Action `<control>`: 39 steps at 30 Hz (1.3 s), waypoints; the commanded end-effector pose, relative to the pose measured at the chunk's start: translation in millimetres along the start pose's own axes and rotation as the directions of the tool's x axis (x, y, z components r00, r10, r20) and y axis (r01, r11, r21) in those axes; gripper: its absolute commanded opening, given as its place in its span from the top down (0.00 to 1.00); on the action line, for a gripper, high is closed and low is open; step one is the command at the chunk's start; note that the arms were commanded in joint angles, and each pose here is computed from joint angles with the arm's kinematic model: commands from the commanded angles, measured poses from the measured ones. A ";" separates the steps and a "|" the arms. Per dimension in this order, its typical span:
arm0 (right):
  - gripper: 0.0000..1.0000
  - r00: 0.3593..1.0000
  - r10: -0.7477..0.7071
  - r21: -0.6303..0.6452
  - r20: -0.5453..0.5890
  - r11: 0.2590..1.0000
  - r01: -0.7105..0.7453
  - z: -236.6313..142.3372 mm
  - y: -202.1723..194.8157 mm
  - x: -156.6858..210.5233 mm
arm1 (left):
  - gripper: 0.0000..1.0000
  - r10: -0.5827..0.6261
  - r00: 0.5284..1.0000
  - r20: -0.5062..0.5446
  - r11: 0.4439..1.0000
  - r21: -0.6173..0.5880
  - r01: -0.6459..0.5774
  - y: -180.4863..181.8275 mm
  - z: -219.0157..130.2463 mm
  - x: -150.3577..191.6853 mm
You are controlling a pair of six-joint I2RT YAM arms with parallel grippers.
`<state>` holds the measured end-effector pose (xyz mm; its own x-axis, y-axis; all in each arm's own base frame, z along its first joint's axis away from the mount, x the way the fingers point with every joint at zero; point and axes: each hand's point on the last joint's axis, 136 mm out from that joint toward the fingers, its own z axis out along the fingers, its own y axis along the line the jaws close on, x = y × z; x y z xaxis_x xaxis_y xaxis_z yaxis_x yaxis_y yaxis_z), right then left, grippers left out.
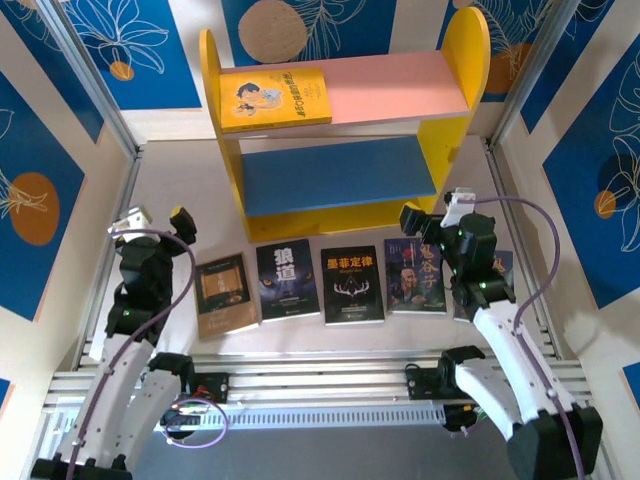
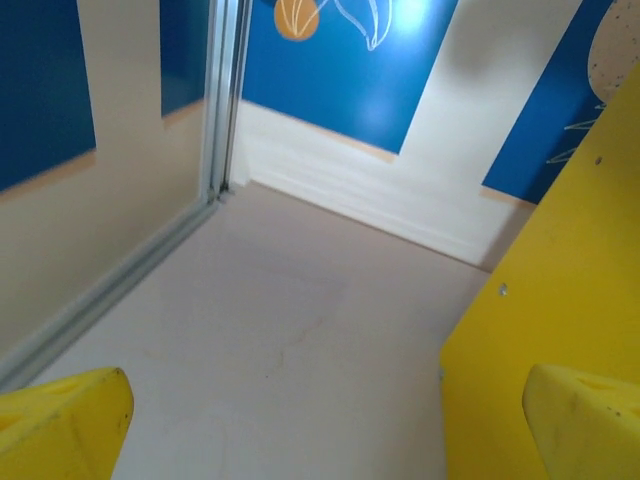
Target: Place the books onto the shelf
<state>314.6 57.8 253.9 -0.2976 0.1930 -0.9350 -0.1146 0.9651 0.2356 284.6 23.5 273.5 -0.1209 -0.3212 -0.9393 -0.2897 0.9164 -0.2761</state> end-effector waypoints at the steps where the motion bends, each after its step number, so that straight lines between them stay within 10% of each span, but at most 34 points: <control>1: 0.00 0.990 0.073 0.029 -0.120 0.997 -0.069 -21.9 2.3 22.3 | 0.00 -0.064 0.979 -0.195 0.997 0.024 0.070 -5.2 -14.9 27.8; 15: 0.09 0.845 0.121 -0.185 -0.520 0.950 -0.250 -20.4 99.8 113.4 | 0.05 0.046 0.774 -0.631 0.994 0.107 0.029 -34.6 -57.7 96.1; 30: 0.23 0.656 -0.041 -0.221 -0.753 0.956 -0.195 17.0 191.8 210.2 | 0.05 0.267 0.626 -0.733 0.959 0.264 -0.100 -103.4 -71.5 203.9; 39: 0.35 0.595 -0.051 -0.227 -0.802 0.947 -0.226 38.0 211.6 233.0 | 0.03 0.226 0.601 -0.767 0.954 0.298 0.022 -125.1 -69.3 241.2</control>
<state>255.3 299.4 71.5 -0.9235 -0.0774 -0.3756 -0.2508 0.8629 0.4387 220.5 -172.0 91.0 -0.8799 -0.1296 -0.4572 0.0005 0.9619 -0.2735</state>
